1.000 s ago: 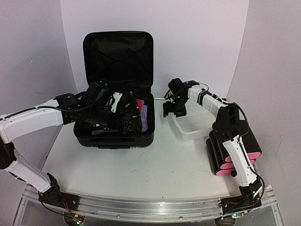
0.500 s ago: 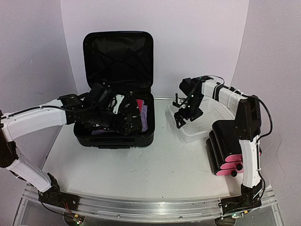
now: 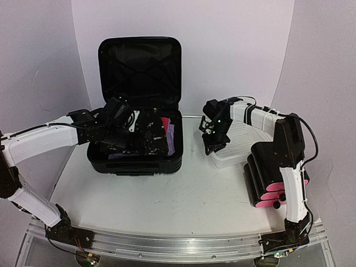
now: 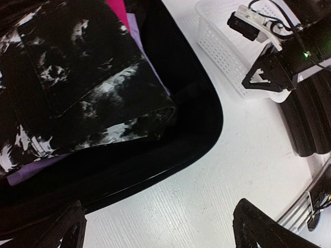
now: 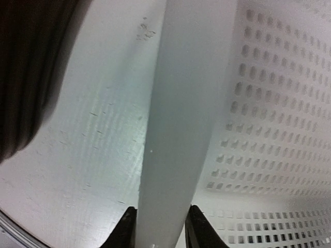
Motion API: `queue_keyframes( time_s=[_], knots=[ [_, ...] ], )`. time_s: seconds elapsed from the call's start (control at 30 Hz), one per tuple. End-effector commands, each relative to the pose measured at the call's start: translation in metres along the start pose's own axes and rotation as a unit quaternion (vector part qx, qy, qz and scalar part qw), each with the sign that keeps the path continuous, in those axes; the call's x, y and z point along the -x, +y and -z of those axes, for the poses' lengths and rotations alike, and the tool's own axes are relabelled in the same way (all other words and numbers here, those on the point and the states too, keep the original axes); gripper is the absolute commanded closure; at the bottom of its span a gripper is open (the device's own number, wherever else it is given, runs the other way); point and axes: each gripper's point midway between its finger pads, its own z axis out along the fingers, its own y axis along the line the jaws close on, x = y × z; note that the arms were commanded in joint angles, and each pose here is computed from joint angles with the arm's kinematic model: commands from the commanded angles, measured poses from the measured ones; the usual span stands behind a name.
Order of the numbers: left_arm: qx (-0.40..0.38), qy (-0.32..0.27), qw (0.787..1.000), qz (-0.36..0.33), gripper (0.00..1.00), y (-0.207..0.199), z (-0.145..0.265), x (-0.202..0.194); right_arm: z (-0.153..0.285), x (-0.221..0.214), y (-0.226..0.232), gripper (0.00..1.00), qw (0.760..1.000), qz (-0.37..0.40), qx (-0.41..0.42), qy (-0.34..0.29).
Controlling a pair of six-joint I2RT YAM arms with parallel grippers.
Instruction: Open, take out, and arrange the luggage
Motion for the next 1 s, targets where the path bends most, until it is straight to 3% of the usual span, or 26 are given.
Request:
queue_keyframes(
  time_s=[0.0,0.07,0.13,0.47,0.97],
  knots=[
    [0.021,-0.014,0.998,0.055,0.01,0.024,0.013,0.01,-0.011,0.047,0.017,0.8,0.995,-0.066,0.042,-0.064],
    [0.026,-0.013,0.998,0.062,0.01,0.033,0.015,0.01,-0.021,0.058,0.023,0.91,0.993,-0.079,0.051,-0.066],
    [0.032,-0.011,0.997,0.071,0.01,0.042,0.017,0.009,-0.023,0.066,0.038,0.94,0.991,-0.085,0.071,-0.069],
    [0.045,-0.006,0.995,0.093,0.01,0.064,0.021,0.004,-0.036,0.089,0.106,0.95,0.978,-0.114,0.151,-0.083],
    [0.055,0.001,0.993,0.106,0.0,0.071,0.015,0.0,-0.051,0.105,0.168,0.94,0.966,-0.147,0.18,-0.115]
  ],
)
